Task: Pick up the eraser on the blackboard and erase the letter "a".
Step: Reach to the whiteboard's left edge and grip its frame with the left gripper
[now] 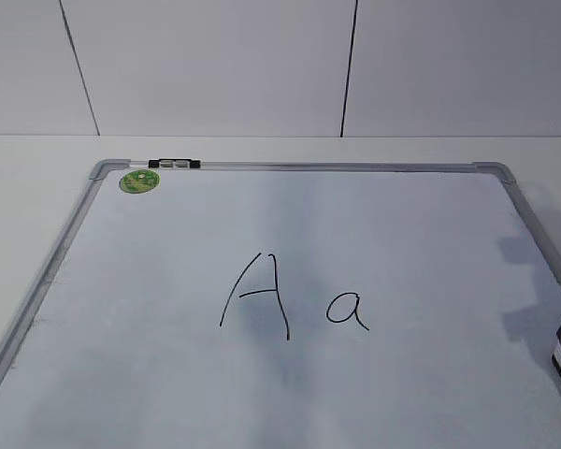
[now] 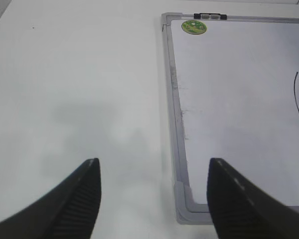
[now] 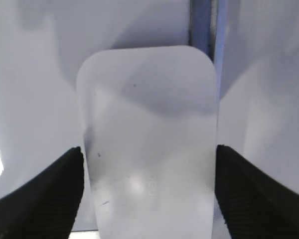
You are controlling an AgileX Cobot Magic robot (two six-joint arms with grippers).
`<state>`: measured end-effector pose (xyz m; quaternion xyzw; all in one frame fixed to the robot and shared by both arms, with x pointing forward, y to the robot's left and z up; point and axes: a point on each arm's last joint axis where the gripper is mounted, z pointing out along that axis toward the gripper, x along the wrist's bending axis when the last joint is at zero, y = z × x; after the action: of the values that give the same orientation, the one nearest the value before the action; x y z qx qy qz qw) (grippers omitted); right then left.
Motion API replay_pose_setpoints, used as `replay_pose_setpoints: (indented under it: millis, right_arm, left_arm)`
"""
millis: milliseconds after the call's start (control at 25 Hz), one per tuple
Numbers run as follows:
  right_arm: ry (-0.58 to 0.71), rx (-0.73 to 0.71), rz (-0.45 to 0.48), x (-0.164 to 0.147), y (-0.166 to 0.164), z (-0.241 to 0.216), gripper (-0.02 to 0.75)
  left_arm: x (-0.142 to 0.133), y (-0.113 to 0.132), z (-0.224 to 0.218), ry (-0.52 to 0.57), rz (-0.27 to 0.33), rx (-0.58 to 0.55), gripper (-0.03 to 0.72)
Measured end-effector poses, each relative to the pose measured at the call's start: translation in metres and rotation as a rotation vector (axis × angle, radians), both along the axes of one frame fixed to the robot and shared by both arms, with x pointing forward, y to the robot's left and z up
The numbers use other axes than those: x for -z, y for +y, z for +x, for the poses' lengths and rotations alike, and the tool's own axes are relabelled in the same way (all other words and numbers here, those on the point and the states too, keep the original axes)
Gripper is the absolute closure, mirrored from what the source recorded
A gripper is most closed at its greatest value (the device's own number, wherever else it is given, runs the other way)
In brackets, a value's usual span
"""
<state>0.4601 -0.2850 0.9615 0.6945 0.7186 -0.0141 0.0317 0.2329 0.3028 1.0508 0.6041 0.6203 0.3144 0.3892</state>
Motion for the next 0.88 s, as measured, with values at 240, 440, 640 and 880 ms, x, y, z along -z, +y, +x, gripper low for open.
replay_pose_setpoints:
  millis: [240, 440, 640, 880]
  right_arm:
    - [0.014, -0.005, -0.007, 0.0035, -0.0004, 0.0012, 0.125]
    - [0.022, -0.005, -0.008, 0.0056, -0.0004, 0.0018, 0.137]
    - [0.022, -0.006, -0.01, 0.0056, -0.0005, 0.0018, 0.146]
    - [0.022, -0.006, -0.01, 0.0056, -0.0005, 0.0018, 0.176]
  left_arm:
    - [0.0, 0.0, 0.0, 0.0, 0.0, 0.0, 0.191]
    - [0.0, 0.0, 0.0, 0.0, 0.0, 0.0, 0.191]
    - [0.0, 0.0, 0.0, 0.0, 0.0, 0.0, 0.191]
    - [0.0, 0.0, 0.0, 0.0, 0.0, 0.0, 0.191]
